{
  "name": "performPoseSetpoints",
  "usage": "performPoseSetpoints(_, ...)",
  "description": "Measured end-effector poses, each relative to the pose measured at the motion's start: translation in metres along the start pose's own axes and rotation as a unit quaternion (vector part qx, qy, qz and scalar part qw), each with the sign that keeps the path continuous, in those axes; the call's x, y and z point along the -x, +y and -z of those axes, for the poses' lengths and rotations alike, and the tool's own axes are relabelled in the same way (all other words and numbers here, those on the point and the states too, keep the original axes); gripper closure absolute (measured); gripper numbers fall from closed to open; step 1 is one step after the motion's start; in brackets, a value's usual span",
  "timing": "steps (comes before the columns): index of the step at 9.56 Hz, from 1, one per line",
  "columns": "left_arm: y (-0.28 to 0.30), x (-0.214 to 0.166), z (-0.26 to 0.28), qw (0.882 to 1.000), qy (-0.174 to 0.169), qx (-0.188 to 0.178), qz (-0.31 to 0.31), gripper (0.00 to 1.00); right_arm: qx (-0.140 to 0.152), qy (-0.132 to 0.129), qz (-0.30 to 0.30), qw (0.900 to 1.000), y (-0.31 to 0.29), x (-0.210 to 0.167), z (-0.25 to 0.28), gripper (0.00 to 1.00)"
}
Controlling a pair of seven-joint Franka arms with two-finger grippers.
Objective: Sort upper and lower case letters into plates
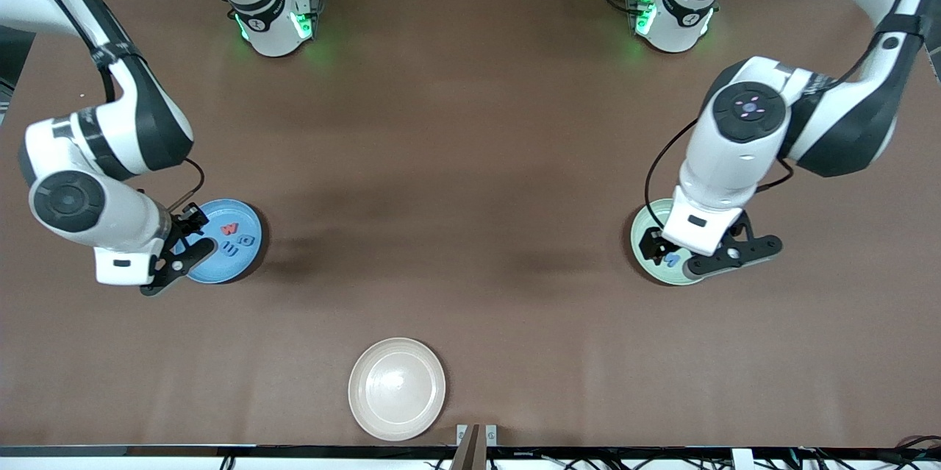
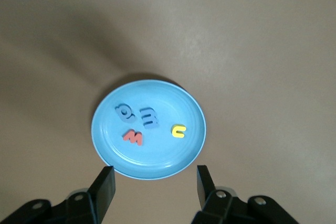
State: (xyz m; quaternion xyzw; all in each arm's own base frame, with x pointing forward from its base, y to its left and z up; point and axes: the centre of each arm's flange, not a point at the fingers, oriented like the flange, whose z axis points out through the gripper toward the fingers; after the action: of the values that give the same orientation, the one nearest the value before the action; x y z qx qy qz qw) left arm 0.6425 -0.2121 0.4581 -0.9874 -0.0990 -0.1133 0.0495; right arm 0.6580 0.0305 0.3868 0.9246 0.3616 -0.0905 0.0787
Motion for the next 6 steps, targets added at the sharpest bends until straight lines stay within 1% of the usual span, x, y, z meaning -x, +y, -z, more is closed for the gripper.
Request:
performPoseSetpoints(2,-0.021,-0.019,0.023,0.999,-0.018,0.036,-0.029,0.0,-0.017,0.033,-0.01,0.999,0.01,0.006,0.031,0.28)
performPoseSetpoints(3,-0.043,-0.029,0.035,0.997,-0.027,0.056,-0.041,0.0,-0.021,0.05,-0.012,0.998,0.01,0.012,0.053,0.27)
performPoseSetpoints(4,-0.073,-0.041,0.055,0.996,-0.024,0.075,-0.052,0.0,-0.022,0.063,-0.018,0.998,0.007,0.019,0.074,0.26)
performPoseSetpoints(5,-0.109,-0.048,0.078,0.994,-0.021,0.085,-0.067,0.0,-0.029,0.076,-0.031,0.996,0.004,0.029,0.095,0.22)
performPoseSetpoints(6,-0.139,-0.05,0.093,0.993,-0.022,0.082,-0.083,0.0,-0.044,0.089,-0.053,0.994,0.006,0.043,0.112,0.18)
